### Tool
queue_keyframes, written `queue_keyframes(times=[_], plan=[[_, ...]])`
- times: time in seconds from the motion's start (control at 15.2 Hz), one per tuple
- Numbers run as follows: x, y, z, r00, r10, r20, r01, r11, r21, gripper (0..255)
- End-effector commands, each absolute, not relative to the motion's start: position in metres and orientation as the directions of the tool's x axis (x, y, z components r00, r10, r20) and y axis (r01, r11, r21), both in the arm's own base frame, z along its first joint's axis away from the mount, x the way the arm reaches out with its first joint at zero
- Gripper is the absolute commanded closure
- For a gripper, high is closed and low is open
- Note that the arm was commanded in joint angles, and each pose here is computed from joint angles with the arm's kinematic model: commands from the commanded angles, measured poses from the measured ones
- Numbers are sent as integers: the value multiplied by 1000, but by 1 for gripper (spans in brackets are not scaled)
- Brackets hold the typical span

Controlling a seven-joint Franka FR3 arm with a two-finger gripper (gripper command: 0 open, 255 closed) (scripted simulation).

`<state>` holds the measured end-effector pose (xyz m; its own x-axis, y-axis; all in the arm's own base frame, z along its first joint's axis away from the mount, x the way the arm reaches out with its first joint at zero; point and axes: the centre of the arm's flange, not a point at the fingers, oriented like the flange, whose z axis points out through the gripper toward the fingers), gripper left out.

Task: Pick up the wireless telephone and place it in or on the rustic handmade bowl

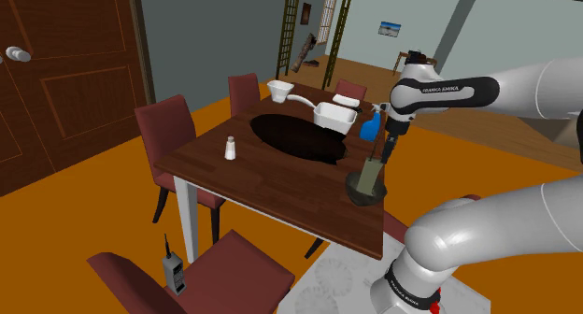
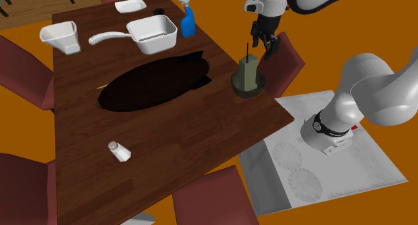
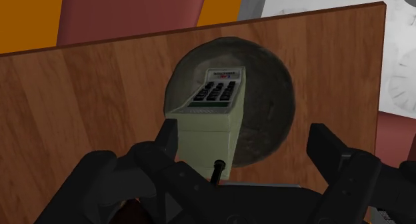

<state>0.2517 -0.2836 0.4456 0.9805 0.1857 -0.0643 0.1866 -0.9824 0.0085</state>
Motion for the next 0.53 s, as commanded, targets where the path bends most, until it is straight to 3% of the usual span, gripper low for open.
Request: queue_keyframes(times=[0.0,0.46], plan=[[252,-284,446,981,186,-64,187,-982,9,0],[255,-283,496,981,186,-64,187,-982,8,0]])
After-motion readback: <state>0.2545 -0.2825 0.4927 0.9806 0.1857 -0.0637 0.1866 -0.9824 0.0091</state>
